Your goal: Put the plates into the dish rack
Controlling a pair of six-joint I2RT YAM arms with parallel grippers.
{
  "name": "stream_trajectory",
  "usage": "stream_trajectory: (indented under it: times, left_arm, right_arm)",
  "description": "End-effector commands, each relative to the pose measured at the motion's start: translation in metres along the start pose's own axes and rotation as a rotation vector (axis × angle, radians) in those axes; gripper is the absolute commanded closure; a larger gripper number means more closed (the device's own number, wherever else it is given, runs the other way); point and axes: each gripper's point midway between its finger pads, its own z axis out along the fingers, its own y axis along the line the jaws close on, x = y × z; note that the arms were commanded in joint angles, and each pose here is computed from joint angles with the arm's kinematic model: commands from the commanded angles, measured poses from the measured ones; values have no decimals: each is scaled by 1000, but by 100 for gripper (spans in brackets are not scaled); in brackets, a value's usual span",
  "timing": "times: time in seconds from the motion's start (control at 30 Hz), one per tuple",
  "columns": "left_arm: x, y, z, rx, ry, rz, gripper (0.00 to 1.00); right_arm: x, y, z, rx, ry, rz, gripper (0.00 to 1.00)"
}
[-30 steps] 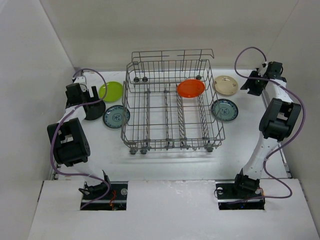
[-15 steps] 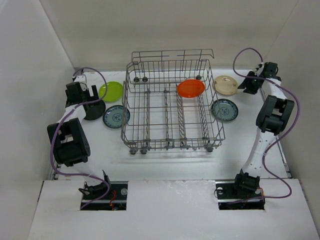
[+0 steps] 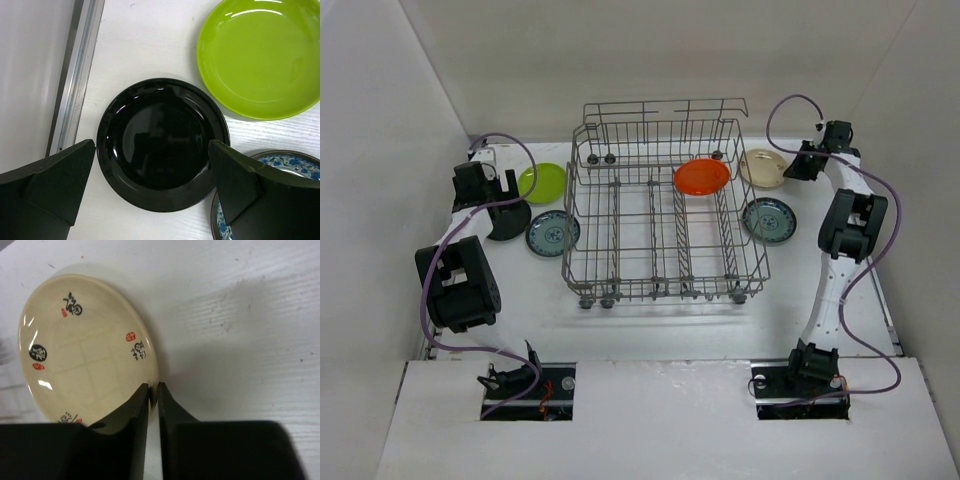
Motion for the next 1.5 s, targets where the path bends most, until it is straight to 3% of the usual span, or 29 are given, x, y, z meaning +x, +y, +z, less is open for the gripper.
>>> stream_trajectory:
  times: [0.0,0.07,0.3,0.5,0.8,0.9,1.07,1.2,1.47]
  left_arm:
    - [-8,2,-5,-8,-23,14,0]
    - [-8,3,-4,-11,-23,13,0]
    - [-7,7,-4,-15,-25,7,0]
    - [0,13,-9,-21,-25,-7,0]
    - [6,10,-7,0,-38,-12,0]
    - [4,9,-6,8,-48,-10,0]
    - [5,15,-5,-1,-53,-17,0]
    - [10,16,-6,5,-56,-19,0]
    - [15,15,-5,11,-59,-21,0]
  right_arm:
    - [-17,7,0,22,-44,-44,90]
    - [-16,7,0,45,-44,-55,100]
    - [-40,13,-32,109,-130,-123,100]
    - [-86,37,-106,119,-296,-167,100]
    - [-118,93,-235,66,-549,-306,100]
    - [-117,133,-276,14,-642,-436,100]
    - [-88,207,-327,-60,-799,-799,100]
    - [-41,252,-340,-133,-866,-1103,100]
    - [19,293,-341,-234,-900,-1470,100]
